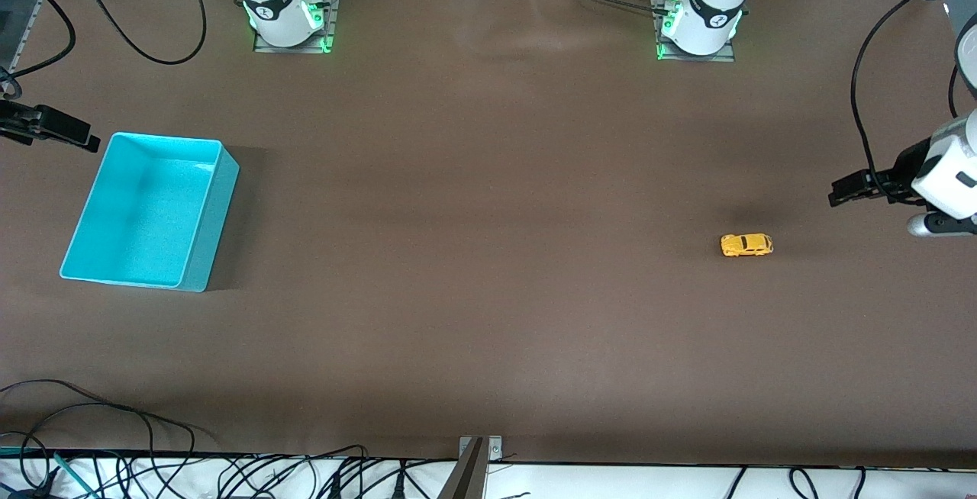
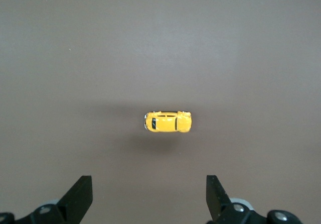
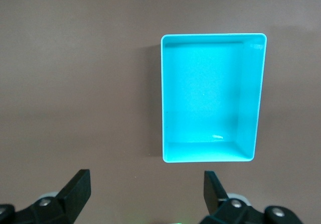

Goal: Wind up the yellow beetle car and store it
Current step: 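Lower the open left gripper over the yellow beetle car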

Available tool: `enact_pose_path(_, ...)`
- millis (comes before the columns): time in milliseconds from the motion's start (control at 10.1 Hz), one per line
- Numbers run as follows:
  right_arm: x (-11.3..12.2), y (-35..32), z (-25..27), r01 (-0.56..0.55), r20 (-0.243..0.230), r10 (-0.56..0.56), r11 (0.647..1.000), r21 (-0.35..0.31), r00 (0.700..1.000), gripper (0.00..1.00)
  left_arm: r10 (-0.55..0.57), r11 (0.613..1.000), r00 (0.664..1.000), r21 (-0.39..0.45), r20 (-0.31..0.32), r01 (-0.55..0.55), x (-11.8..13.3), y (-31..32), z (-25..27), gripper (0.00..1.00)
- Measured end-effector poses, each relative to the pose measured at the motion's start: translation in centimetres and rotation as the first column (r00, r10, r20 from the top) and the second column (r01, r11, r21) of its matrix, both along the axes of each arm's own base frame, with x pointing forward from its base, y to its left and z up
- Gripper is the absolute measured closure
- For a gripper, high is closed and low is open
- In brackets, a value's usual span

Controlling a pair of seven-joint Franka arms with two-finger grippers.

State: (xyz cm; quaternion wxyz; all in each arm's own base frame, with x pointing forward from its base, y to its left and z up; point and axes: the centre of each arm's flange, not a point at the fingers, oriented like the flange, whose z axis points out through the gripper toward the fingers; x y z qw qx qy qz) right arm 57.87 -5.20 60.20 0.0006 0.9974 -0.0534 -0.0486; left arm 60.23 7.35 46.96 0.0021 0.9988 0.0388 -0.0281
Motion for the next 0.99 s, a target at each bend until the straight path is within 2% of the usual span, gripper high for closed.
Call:
enact_pose_path(395, 0.0, 0.0, 0.0, 0.000, 0.000, 0.000, 1.000, 0.000, 1.000, 0.00, -0.004, 1.000, 0.998, 0.008, 0.058, 0.004, 0.1, -0.2, -6.3, 0.00)
enact_pose_path(593, 0.0, 0.0, 0.0, 0.000, 0.000, 0.000, 1.000, 0.000, 1.000, 0.00, -0.004, 1.000, 0.995, 0.013, 0.099, 0.003, -0.7, -0.2, -9.5, 0.00)
enact_pose_path(988, 0.1, -0.1, -0.1, 0.002, -0.002, -0.002, 1.000, 0.000, 1.000, 0.00, -0.040, 0.999, 0.992, 0.014, 0.116, 0.039, -2.9, -1.5, -14.8, 0.00)
